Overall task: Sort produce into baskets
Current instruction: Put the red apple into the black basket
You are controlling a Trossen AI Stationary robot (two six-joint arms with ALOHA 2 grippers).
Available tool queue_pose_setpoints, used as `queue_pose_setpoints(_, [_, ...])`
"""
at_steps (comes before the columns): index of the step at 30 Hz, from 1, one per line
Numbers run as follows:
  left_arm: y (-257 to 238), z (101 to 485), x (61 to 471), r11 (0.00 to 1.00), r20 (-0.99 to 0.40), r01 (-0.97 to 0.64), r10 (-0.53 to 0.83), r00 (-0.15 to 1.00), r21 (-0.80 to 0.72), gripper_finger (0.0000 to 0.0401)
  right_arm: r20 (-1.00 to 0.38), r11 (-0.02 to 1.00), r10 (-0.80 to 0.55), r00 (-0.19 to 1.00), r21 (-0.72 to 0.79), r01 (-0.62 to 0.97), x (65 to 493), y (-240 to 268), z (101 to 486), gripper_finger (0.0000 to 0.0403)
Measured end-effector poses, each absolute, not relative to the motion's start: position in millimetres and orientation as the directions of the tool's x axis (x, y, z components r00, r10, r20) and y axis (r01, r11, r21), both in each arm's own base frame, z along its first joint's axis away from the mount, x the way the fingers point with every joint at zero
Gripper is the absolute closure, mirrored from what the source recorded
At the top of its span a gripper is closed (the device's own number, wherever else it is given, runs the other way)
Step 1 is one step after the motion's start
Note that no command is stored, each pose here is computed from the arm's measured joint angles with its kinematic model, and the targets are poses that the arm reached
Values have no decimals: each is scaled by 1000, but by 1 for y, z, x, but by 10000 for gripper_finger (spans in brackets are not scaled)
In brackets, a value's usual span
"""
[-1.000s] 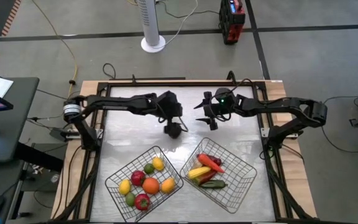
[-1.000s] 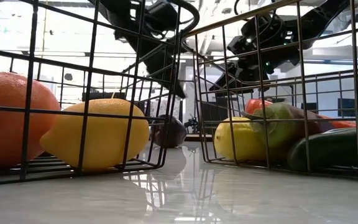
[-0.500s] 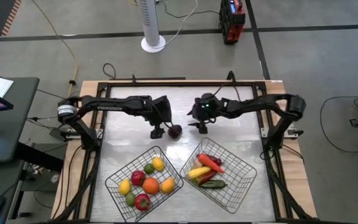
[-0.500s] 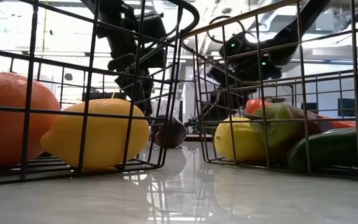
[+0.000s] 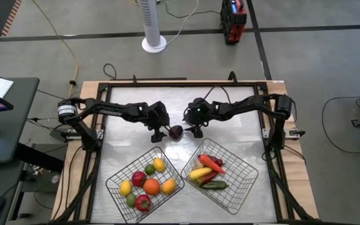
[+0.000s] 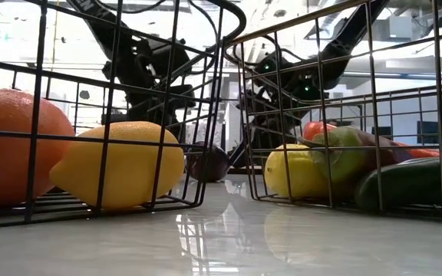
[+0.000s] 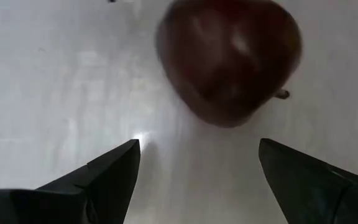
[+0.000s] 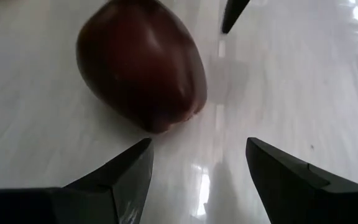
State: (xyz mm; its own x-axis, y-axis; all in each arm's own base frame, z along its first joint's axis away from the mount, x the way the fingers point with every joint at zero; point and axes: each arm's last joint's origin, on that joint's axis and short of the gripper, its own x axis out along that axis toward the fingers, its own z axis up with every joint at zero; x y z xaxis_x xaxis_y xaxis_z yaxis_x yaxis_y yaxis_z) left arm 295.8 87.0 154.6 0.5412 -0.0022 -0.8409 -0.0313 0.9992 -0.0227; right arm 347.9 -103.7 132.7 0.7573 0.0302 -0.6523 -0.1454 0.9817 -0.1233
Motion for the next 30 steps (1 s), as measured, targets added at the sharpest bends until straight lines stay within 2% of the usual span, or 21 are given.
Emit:
queue_pose_setpoints(11, [81, 154, 304, 998, -751, -38, -9, 661, -45, 85, -622, 978, 39, 782, -136, -157, 366, -97, 142, 117])
queue_pose_setpoints(20, [83, 155, 305, 995, -740, -94, 52, 671, -16, 85, -621, 982, 5, 784, -146, -122, 368, -98, 145, 117])
queue_pose_setpoints(30, [84, 163, 313, 997, -654, -71, 47, 755, -11, 85, -619, 978, 1, 786, -165, -131, 369, -92, 146, 117])
